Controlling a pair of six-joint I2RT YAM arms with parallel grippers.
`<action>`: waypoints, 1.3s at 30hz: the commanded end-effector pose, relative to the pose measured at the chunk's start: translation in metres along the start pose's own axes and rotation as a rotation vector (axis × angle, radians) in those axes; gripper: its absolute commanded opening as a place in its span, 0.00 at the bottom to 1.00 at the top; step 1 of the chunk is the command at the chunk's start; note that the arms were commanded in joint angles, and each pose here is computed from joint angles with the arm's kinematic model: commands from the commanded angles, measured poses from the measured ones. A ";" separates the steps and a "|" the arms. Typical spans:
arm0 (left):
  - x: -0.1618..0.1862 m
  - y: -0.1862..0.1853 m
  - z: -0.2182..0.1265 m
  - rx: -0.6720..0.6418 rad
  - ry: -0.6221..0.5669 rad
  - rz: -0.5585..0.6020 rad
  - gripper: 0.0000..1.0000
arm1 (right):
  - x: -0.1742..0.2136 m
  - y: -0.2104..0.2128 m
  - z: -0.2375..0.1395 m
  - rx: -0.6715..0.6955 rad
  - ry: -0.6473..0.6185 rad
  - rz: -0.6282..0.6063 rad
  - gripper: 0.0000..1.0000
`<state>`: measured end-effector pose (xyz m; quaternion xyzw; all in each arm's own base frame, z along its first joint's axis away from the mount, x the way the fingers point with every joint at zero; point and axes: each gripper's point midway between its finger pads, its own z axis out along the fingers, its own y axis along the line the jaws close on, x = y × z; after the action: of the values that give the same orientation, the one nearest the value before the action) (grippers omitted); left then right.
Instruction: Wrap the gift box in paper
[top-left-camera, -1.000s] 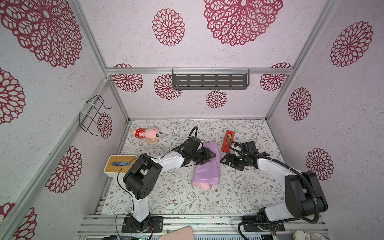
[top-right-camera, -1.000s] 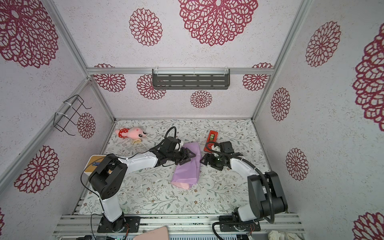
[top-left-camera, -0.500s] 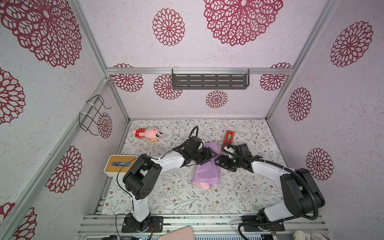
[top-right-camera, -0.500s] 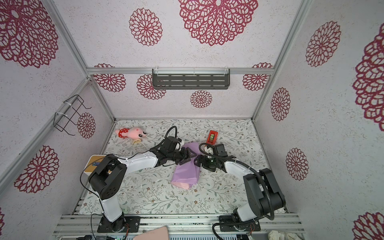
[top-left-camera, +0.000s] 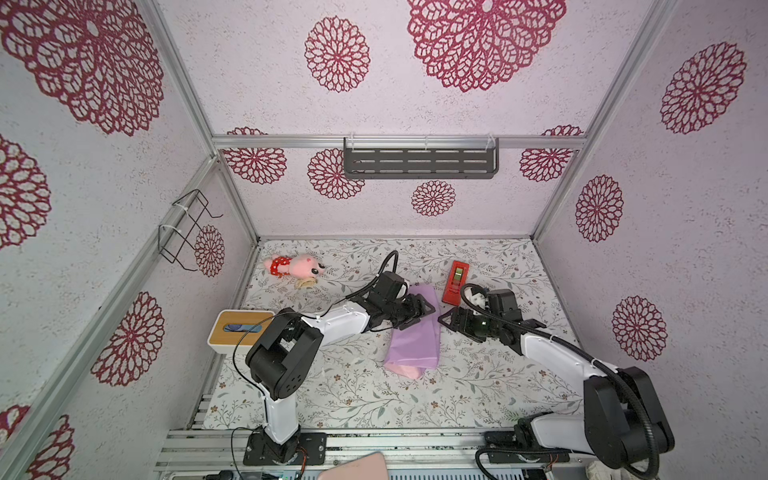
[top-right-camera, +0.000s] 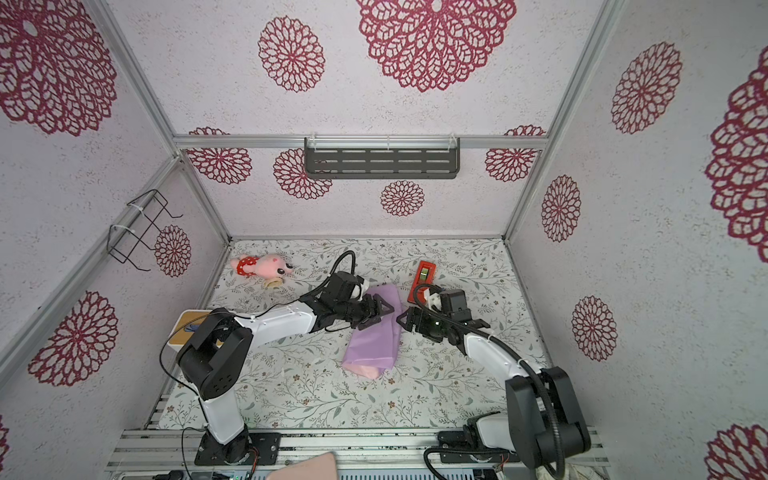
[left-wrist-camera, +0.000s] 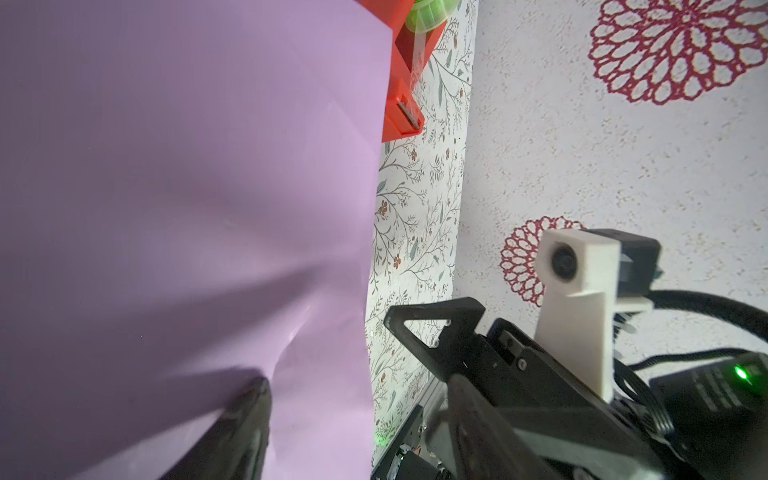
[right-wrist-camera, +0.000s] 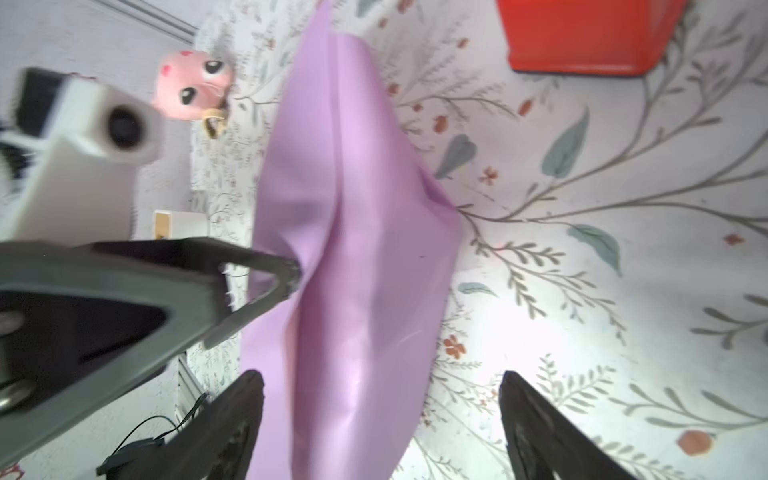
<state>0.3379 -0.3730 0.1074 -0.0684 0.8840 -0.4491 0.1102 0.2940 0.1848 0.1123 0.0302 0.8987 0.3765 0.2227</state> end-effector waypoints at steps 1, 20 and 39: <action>0.017 0.055 0.005 -0.178 0.044 -0.075 0.71 | 0.013 0.012 0.005 -0.041 0.016 -0.013 0.90; -0.005 0.016 -0.008 -0.108 0.014 -0.004 0.74 | 0.067 -0.048 0.039 0.107 0.124 0.083 0.88; -0.044 0.048 -0.055 -0.156 0.024 0.055 0.86 | 0.077 -0.057 0.044 0.121 0.154 0.100 0.82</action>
<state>0.3819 -0.2854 0.1204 -0.0821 0.9060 -0.3895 0.1441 0.2711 0.2127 0.0594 0.0313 0.8944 0.4046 0.1879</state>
